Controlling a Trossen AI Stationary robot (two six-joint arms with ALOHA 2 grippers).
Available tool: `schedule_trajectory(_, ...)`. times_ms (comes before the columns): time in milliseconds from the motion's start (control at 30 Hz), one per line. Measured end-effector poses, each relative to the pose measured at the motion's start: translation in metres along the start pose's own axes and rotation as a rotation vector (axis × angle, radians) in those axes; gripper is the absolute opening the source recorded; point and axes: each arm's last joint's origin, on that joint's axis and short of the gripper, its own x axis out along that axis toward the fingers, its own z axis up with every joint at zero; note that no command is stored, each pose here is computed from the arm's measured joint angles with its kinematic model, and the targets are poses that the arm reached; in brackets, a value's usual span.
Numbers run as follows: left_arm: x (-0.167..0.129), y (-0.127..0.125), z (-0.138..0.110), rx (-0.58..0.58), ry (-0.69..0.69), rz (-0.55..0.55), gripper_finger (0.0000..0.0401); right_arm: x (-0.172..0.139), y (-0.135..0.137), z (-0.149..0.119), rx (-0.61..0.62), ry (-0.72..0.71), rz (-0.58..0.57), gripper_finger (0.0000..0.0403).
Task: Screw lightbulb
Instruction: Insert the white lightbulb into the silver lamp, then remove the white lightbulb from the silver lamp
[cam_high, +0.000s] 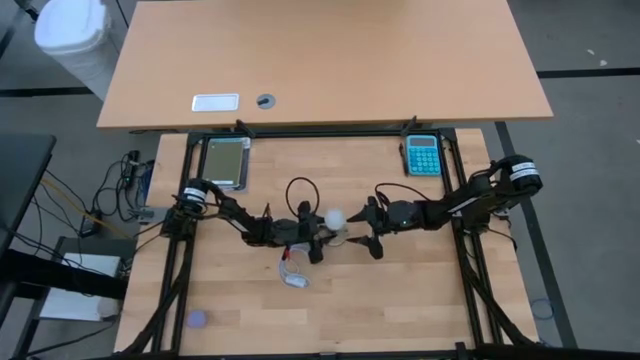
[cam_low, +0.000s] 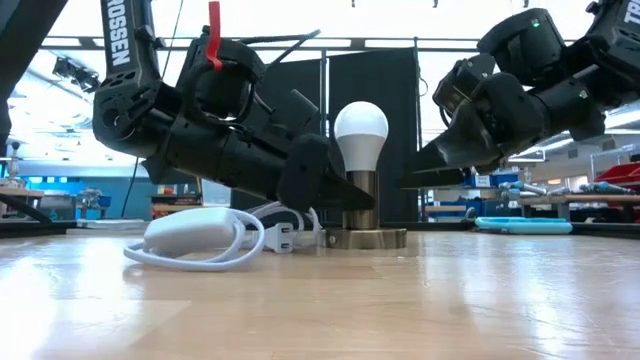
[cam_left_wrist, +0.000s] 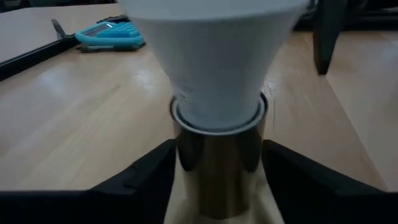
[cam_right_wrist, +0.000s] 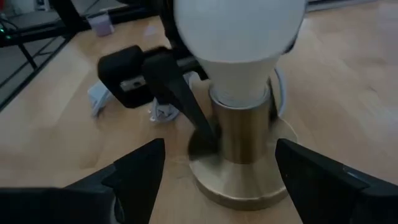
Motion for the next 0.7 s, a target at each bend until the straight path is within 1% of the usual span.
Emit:
schedule_trajectory(133,-0.001,-0.001,0.003,0.013,-0.009,0.0,0.0284,-0.002,0.002,0.001,0.002,-0.006,-0.005,0.0308)
schedule_trajectory(267,-0.004,-0.003,0.014,0.017,-0.031,-0.004,0.0305,-0.005,0.004,0.007,0.001,-0.025,0.002,0.0308)
schedule_trajectory(367,-0.006,-0.002,0.018,0.027,0.002,-0.002,0.0306,-0.008,0.004,0.007,-0.003,-0.004,-0.003,0.0308)
schedule_trajectory(433,-0.007,-0.002,0.019,0.03,0.014,0.002,0.0307,-0.01,0.003,0.007,-0.004,0.015,-0.027,0.0308)
schedule_trajectory(533,-0.007,-0.001,0.019,0.031,0.021,0.022,0.0306,-0.01,0.002,0.008,-0.008,0.004,-0.037,0.0308)
schedule_trajectory(700,-0.006,0.002,0.016,0.023,0.051,0.059,0.0288,-0.01,0.002,0.009,-0.006,-0.005,-0.034,0.0308)
